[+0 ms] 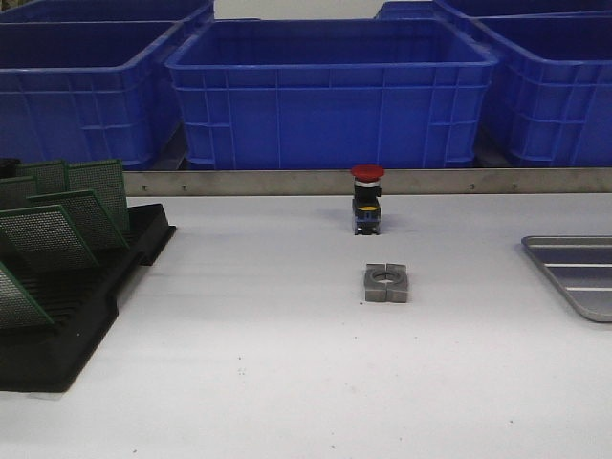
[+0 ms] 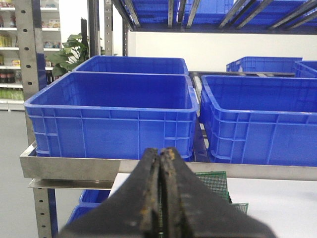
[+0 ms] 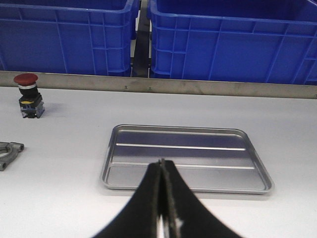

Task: Place circuit board on tray

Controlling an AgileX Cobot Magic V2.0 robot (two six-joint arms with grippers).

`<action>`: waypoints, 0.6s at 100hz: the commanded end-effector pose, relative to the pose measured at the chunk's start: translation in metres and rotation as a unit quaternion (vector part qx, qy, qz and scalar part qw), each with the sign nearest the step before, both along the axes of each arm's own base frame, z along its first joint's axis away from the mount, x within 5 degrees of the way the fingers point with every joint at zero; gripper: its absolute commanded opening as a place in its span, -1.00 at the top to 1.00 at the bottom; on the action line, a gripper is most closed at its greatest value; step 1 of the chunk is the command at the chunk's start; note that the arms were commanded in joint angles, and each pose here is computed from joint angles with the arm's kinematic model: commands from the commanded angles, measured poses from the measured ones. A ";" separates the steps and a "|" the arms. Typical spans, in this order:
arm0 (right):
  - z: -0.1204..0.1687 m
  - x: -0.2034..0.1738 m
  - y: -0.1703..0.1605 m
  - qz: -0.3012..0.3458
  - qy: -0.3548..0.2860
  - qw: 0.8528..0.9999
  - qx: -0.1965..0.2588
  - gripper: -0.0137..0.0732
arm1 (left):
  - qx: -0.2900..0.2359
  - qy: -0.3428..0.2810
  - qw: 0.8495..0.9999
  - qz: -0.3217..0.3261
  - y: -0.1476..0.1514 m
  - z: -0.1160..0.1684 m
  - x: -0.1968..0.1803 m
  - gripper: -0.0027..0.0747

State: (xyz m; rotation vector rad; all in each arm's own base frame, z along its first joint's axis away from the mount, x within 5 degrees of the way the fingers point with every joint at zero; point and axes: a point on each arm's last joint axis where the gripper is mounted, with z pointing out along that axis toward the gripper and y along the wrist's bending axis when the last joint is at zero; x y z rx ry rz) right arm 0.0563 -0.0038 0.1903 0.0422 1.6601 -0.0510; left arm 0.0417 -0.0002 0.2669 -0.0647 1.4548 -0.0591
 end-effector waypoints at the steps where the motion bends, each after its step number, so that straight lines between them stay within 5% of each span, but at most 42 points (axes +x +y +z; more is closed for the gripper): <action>1: 0.008 -0.001 0.000 0.000 -0.048 0.999 -0.008 0.82 | -0.008 -0.003 1.000 -0.005 -0.001 0.030 -0.002 0.98; 22: 0.008 -0.001 0.000 0.000 -0.048 0.999 -0.008 0.82 | -0.008 0.100 0.995 -0.011 -0.001 0.061 0.019 0.98; 39: 0.008 -0.001 0.000 0.000 -0.048 0.999 -0.008 0.82 | -0.009 0.219 0.975 -0.015 -0.002 0.073 0.051 0.94; 48: 0.008 -0.001 0.000 0.000 -0.048 0.999 -0.008 0.82 | -0.004 0.261 0.965 -0.025 -0.003 0.076 0.069 0.69; 60: 0.008 -0.001 0.000 0.000 -0.048 0.999 -0.008 0.82 | 0.051 0.288 0.955 -0.055 -0.006 0.076 0.091 0.06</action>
